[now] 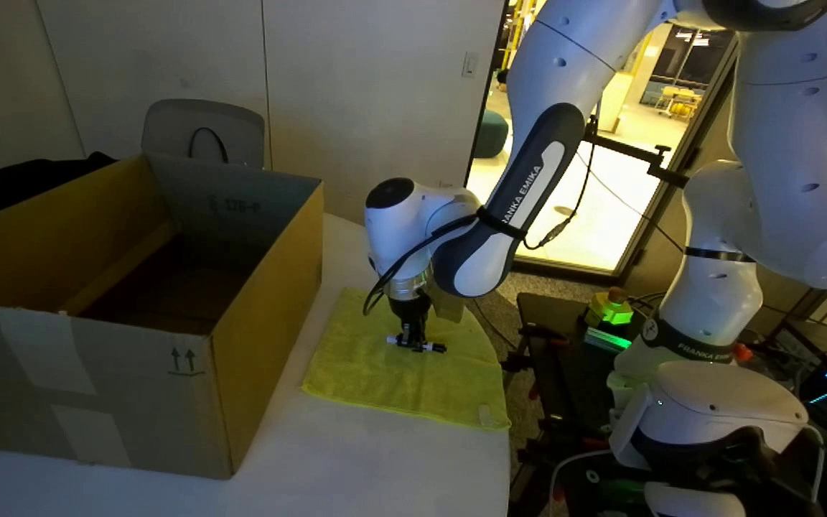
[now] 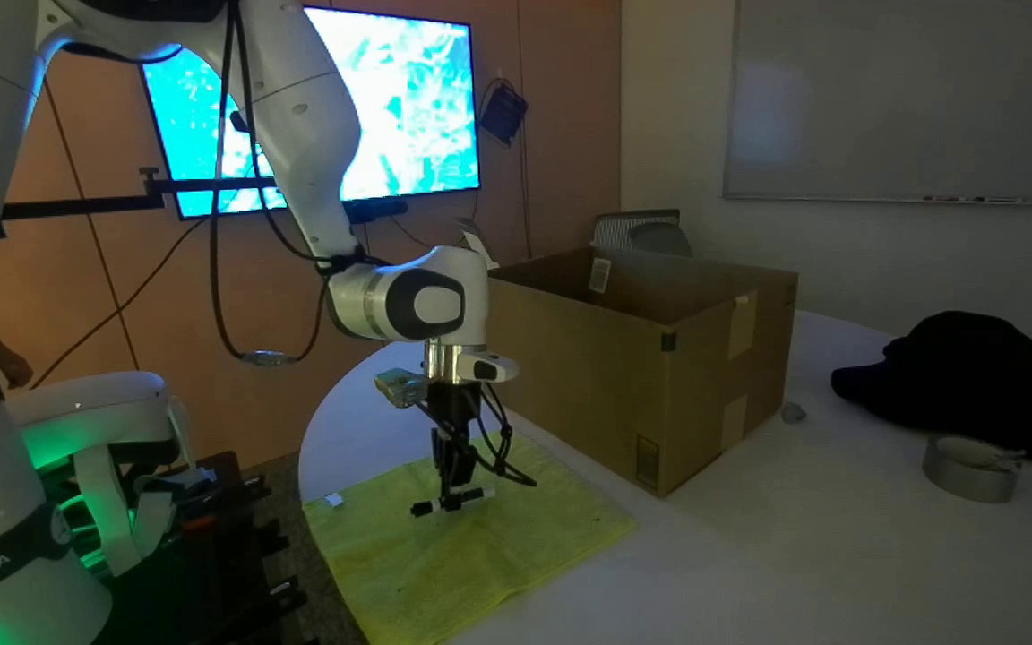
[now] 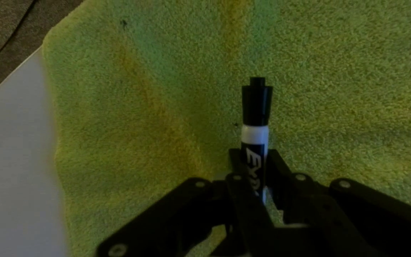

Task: Put the marker on the towel and wrap it, then put the towel in the box

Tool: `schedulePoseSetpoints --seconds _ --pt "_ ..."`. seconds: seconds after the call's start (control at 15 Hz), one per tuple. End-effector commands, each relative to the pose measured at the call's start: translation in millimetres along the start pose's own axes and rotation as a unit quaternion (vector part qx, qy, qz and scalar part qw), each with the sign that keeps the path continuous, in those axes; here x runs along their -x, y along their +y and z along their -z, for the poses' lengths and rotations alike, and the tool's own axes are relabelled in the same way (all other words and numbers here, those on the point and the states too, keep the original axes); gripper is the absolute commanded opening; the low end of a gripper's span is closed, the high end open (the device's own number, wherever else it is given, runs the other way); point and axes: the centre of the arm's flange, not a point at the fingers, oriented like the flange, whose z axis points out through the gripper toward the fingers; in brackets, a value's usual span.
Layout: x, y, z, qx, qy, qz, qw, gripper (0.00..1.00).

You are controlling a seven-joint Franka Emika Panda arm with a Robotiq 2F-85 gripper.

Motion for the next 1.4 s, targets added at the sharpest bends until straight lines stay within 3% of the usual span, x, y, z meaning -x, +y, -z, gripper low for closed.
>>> schedulePoseSetpoints --seconds 0.0,0.13,0.2,0.73,1.33 --pt "-4.8 -2.4 -5.2 0.009 0.006 -0.009 0.9999 0.13" --pt "-5.4 -2.9 -6.4 0.009 0.006 -0.012 0.9999 0.13" --pt "-5.5 -2.6 -5.6 0.009 0.005 -0.014 0.9999 0.37" --pt "-0.2 -1.8 11.2 -0.002 0.025 -0.018 0.9995 0.97" --pt "13.5 -52.1 18.1 -0.089 0.064 0.064 0.9919 1.0"
